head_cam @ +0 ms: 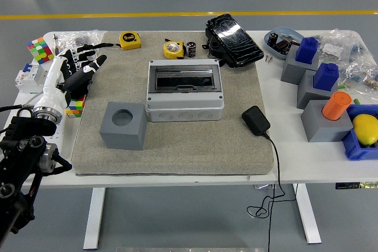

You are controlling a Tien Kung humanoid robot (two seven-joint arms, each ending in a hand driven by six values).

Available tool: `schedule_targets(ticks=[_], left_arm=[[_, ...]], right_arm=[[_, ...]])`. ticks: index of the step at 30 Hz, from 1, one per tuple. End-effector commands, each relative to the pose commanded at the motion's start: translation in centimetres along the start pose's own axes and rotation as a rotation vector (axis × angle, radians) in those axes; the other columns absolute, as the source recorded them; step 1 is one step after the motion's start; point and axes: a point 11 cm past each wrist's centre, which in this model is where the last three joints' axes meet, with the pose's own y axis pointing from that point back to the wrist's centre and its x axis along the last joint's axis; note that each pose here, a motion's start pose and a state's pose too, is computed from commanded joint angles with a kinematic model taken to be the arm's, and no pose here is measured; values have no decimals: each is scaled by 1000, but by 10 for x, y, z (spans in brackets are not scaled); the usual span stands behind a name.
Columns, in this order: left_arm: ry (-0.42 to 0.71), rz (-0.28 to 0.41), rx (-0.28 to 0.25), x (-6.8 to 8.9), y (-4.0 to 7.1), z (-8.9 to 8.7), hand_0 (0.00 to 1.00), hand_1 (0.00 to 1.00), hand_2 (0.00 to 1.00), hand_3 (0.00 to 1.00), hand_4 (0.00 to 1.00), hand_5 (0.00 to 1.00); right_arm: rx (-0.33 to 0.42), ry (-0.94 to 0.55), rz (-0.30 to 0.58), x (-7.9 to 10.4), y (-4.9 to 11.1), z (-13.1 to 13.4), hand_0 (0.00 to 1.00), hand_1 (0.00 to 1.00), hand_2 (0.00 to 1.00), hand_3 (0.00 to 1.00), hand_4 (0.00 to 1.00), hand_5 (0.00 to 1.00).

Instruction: Fetch the battery,place it into the box,close the lid of the box

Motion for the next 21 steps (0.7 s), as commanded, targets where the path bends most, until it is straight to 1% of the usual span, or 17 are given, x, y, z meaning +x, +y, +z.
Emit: schedule_targets(ticks=[1, 7, 21], left_arm=[[-2, -1, 2, 0, 0, 0, 555, 650, 723, 700, 998, 357], [-5, -1, -1, 1, 0, 1, 555, 646, 721, 698, 998, 357], [1, 0, 0, 0, 1, 0, 547, 638, 711, 684, 998, 356]], right_arm=[[0, 1, -1, -1, 0, 0, 546, 601, 592, 546, 928, 483], [2, -2, -4, -3, 0, 0, 546, 601, 592, 547, 928, 482], [-2, -11, 1, 0, 0, 2, 546, 601, 593, 547, 928, 486]])
